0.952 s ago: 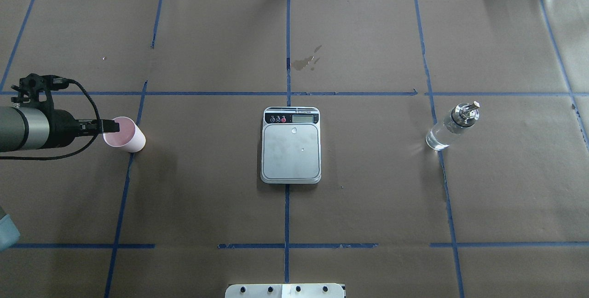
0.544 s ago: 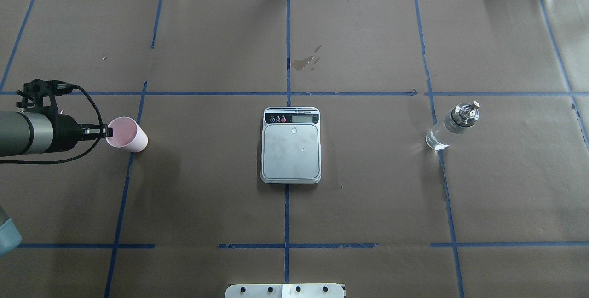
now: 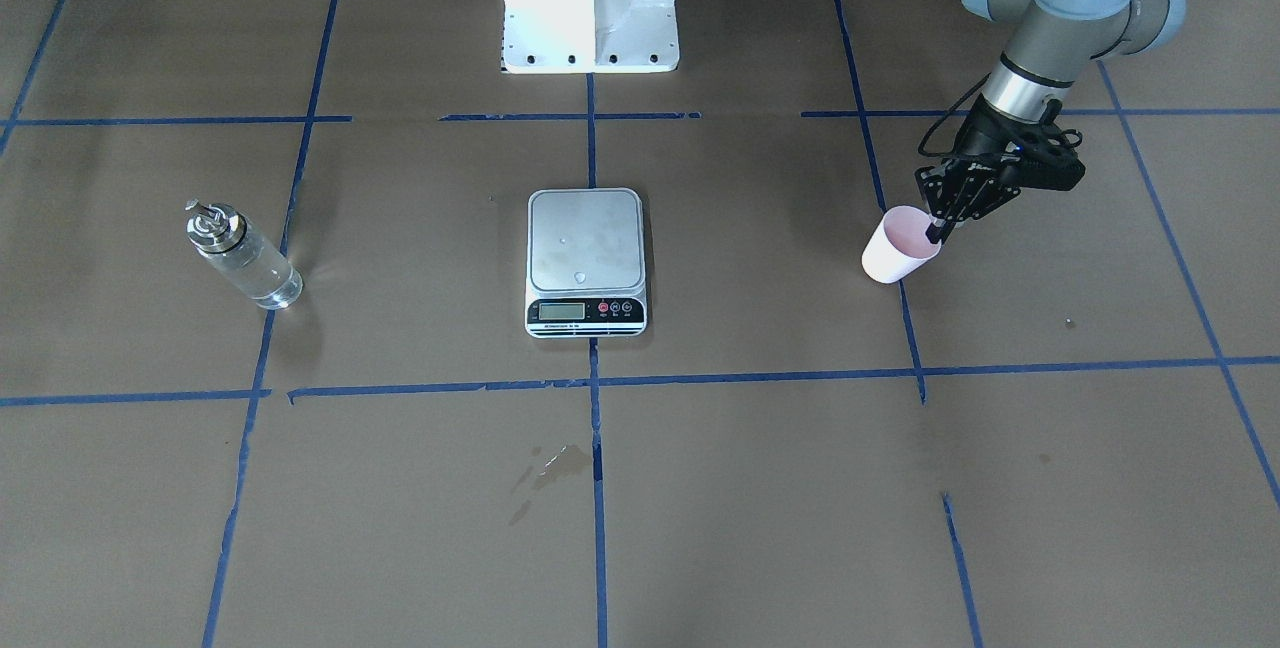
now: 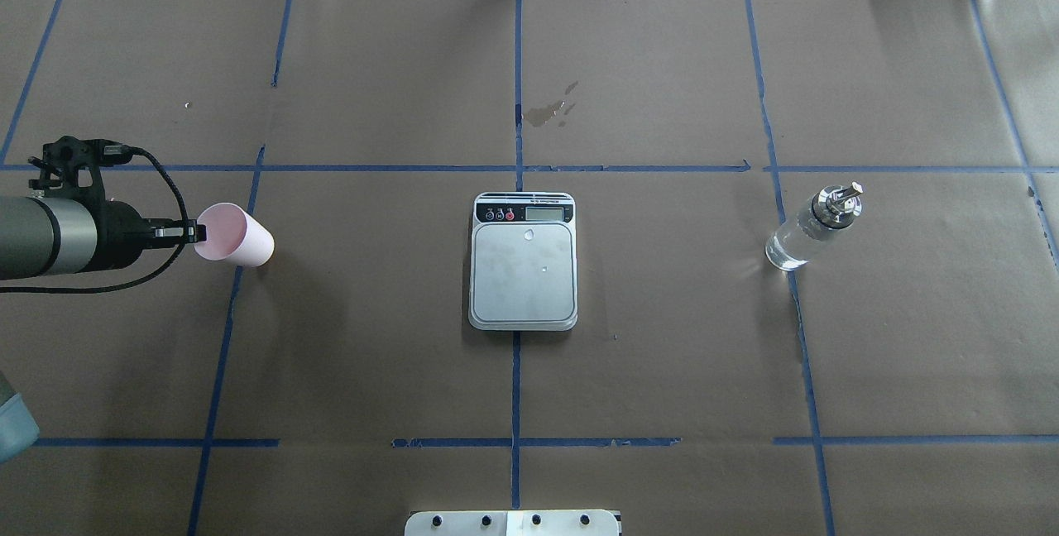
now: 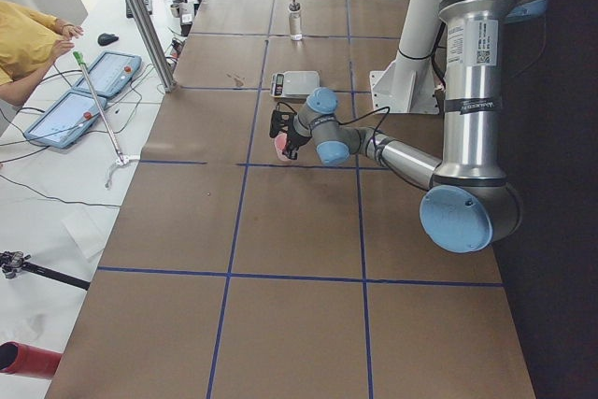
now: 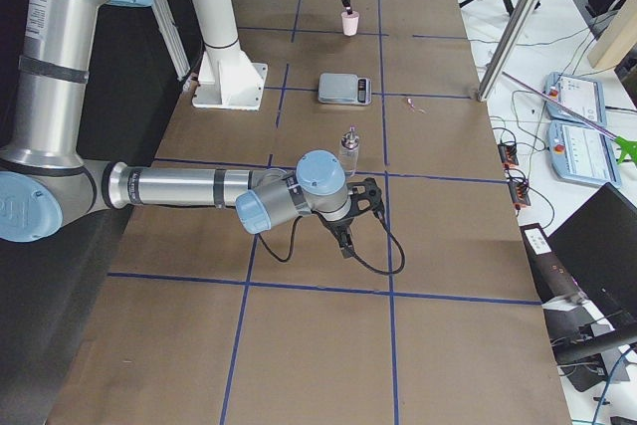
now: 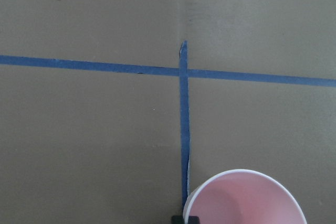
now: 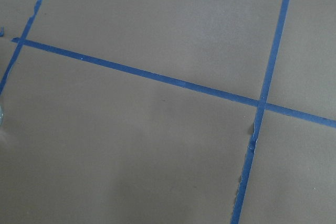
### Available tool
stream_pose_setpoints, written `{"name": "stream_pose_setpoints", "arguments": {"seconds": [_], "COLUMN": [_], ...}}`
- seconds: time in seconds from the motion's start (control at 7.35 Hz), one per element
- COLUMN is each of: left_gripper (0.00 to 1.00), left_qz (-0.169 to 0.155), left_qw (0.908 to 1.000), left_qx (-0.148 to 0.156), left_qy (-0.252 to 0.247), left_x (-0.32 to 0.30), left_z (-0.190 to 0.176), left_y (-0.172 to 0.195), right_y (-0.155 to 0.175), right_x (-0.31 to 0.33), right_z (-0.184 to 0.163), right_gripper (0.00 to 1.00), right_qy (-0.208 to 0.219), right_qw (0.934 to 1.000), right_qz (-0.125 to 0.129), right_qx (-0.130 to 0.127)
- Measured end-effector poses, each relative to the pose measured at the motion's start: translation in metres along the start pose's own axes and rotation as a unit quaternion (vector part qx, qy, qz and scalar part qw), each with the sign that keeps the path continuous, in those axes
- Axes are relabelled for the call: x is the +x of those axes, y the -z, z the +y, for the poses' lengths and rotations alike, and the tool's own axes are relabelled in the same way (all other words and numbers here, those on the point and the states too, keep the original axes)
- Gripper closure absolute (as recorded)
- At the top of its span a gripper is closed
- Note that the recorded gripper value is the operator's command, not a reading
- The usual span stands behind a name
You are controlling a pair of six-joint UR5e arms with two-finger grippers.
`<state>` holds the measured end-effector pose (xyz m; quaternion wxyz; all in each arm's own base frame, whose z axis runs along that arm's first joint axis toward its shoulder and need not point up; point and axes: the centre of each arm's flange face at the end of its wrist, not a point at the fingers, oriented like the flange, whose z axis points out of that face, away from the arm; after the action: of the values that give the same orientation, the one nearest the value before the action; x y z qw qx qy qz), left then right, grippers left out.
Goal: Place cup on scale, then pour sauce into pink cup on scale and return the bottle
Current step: 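Reach the left gripper to the pink cup and grasp its rim, then carry the pink cup with the left gripper onto the scale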
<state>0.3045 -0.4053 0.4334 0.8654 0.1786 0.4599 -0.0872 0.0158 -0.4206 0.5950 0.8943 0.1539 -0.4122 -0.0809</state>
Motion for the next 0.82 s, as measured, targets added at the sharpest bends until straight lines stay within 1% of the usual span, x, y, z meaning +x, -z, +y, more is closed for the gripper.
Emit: {"name": "stream_pose_setpoints", "arguments": {"seconds": [0.14, 0.27, 0.41, 0.54, 0.68, 0.82], "left_gripper": [1.0, 1.0, 1.0, 1.0, 1.0, 1.0], "left_qz": [-0.004, -0.009, -0.02, -0.033, -0.04, -0.041], "left_qw": [1.0, 0.9999, 0.9997, 0.999, 0.998, 0.9971], "left_qx": [0.0, -0.002, -0.012, -0.029, -0.043, -0.05], "left_qy": [0.001, 0.003, 0.004, 0.01, 0.025, 0.041], "left_x": [0.03, 0.075, 0.135, 0.203, 0.26, 0.307], "left_z": [-0.013, -0.03, -0.047, -0.056, -0.055, -0.047], "left_y": [0.008, 0.011, 0.01, 0.009, 0.005, -0.003], "right_y": [0.0, 0.0, 0.0, 0.0, 0.0, -0.001], "right_x": [0.0, 0.0, 0.0, 0.0, 0.001, 0.002], "right_z": [0.001, 0.001, 0.002, 0.002, 0.002, 0.002], "right_gripper": [0.0, 0.0, 0.0, 0.0, 0.0, 0.0], "right_qy": [0.0, -0.001, -0.001, -0.001, -0.002, -0.003], "right_qw": [1.0, 1.0, 1.0, 1.0, 1.0, 1.0], "right_qz": [0.0, 0.0, 0.0, 0.001, 0.001, 0.001], "right_qx": [0.0, 0.0, -0.001, -0.001, -0.001, -0.001]}}
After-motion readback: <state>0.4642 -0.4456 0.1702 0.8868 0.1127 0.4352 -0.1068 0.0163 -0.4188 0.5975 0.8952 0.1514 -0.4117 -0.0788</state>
